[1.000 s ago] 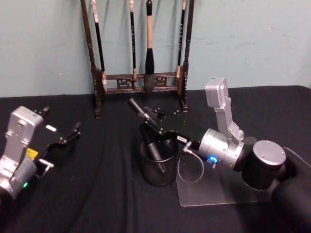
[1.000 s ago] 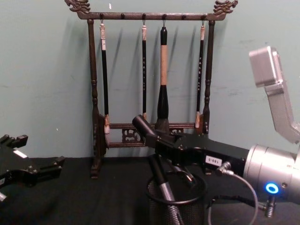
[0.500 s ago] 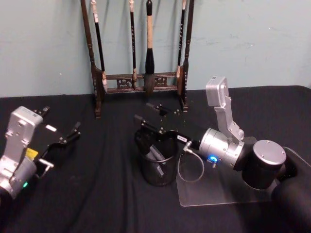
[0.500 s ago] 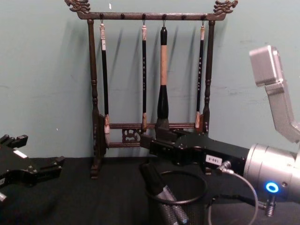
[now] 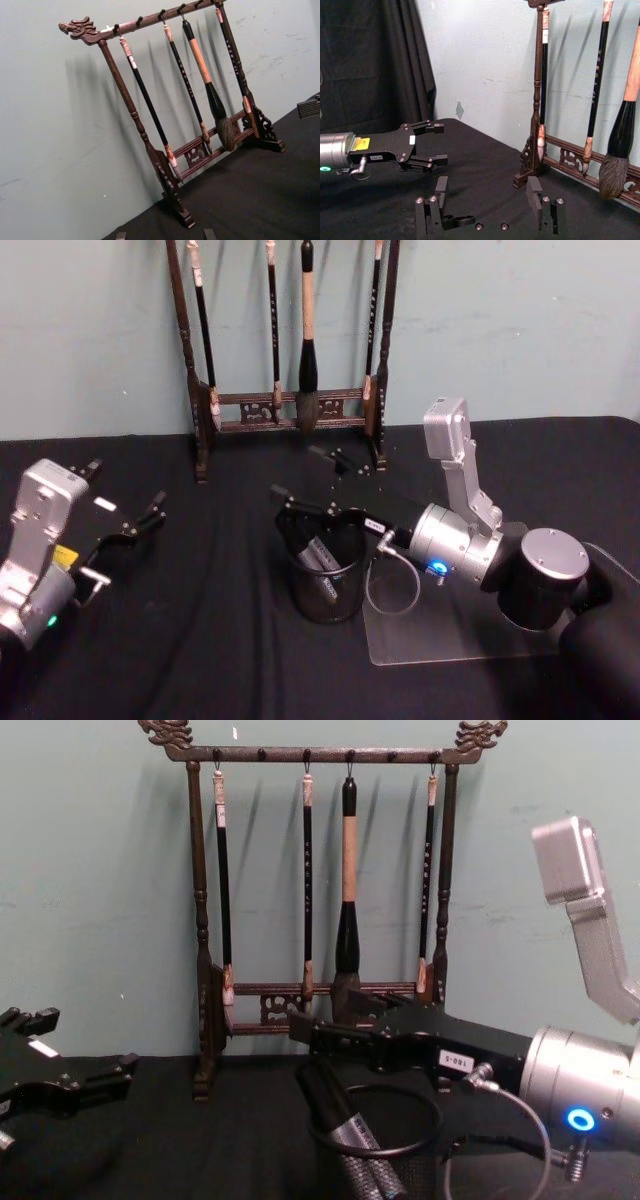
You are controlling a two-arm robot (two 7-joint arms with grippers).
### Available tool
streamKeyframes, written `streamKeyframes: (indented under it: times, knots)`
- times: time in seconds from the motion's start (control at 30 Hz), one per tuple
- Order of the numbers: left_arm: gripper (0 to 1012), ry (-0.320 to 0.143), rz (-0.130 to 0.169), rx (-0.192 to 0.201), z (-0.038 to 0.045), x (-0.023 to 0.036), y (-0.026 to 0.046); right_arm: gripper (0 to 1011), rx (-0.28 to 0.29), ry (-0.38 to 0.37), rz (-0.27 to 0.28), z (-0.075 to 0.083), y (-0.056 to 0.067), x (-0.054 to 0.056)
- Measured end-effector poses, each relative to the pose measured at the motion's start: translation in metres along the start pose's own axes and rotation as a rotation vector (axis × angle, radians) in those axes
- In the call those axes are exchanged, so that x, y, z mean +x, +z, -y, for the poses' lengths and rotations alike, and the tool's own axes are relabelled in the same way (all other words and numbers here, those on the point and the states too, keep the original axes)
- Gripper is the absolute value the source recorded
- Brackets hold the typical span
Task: Pick up the water-based marker from the table and place it into the pen holder.
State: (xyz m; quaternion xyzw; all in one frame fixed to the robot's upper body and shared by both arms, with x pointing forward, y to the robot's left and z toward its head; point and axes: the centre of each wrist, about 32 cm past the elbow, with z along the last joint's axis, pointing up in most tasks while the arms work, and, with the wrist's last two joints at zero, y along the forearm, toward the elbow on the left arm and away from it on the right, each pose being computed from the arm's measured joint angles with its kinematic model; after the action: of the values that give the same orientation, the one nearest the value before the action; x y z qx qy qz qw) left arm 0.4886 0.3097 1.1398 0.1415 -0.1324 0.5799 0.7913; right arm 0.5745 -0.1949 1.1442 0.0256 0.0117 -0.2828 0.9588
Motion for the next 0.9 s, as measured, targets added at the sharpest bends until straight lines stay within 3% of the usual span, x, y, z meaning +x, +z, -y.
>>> streamKeyframes:
  times: [0.03, 0.4, 0.5, 0.63, 0.73, 0.9]
  knots:
    - [1001, 0.000, 0.000, 0.000, 0.0000, 0.0000, 0.0000, 1002, 0.000, 0.000, 0.000, 0.000, 0.000, 0.000]
    - [1001, 0.000, 0.000, 0.000, 0.0000, 0.0000, 0.0000, 1002, 0.053, -0.072, 0.030, 0.012, 0.018, 0.003]
    - [1001, 0.000, 0.000, 0.000, 0.0000, 0.0000, 0.0000, 1002, 0.066, -0.144, 0.054, 0.027, 0.027, 0.004]
    - [1001, 0.000, 0.000, 0.000, 0.0000, 0.0000, 0.0000, 1002, 0.065, -0.216, 0.070, 0.041, 0.031, 0.004]
    - [1001, 0.000, 0.000, 0.000, 0.0000, 0.0000, 0.0000, 1002, 0.046, -0.312, 0.091, 0.059, 0.034, 0.003]
    - [1001, 0.000, 0.000, 0.000, 0.0000, 0.0000, 0.0000, 1002, 0.046, -0.312, 0.091, 0.059, 0.034, 0.003]
